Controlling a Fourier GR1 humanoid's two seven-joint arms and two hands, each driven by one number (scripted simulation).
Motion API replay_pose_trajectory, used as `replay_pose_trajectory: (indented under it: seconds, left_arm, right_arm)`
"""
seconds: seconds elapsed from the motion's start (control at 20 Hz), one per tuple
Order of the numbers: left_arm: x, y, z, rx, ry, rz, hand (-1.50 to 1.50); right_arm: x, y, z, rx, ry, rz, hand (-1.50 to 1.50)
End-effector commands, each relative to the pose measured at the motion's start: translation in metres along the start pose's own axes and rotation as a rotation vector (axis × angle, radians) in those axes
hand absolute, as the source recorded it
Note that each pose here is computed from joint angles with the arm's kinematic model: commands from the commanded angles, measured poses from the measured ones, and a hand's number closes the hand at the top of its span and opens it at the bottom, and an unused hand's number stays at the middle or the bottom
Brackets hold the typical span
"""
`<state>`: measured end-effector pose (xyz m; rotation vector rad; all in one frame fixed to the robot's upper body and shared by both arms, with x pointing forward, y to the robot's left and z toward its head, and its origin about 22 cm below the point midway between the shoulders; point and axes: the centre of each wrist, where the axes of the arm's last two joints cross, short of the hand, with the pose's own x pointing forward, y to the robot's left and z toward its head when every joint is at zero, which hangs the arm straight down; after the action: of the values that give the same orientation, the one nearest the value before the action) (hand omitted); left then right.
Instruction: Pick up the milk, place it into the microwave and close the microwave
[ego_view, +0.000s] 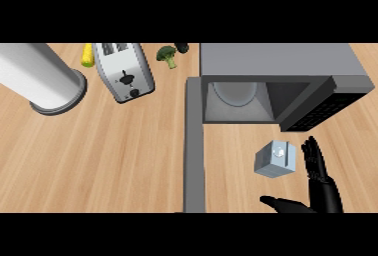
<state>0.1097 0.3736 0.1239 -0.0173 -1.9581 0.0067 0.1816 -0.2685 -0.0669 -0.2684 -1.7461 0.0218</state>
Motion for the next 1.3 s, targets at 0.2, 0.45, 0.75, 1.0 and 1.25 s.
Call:
replay_pose_trajectory:
  seconds: [0.2,0.45,0.75,1.0,1.25]
  left_arm:
    - [0.022,0.000,0.005,0.002,0.003,-0.010,-1.50]
    - [-0.002,0.010,0.012,0.004,-0.004,0.008,-1.50]
    - [-0.013,-0.005,0.010,-0.005,-0.005,0.014,-1.50]
    - [0.026,0.009,-0.001,0.003,0.003,-0.006,-1.50]
    - [0.014,0.009,0.019,0.000,0.005,0.000,-1.50]
  right_arm:
    - [-0.038,0.011,0.000,0.016,0.018,0.022,-1.50]
    - [-0.051,0.009,-0.031,-0.011,-0.013,0.043,-1.50]
    - [-0.080,-0.007,-0.031,0.030,0.005,0.040,-1.50]
    - [-0.079,0.007,-0.040,0.119,-0.077,0.067,1.50]
    - [-0.076,0.014,-0.041,0.077,-0.178,0.069,1.50]
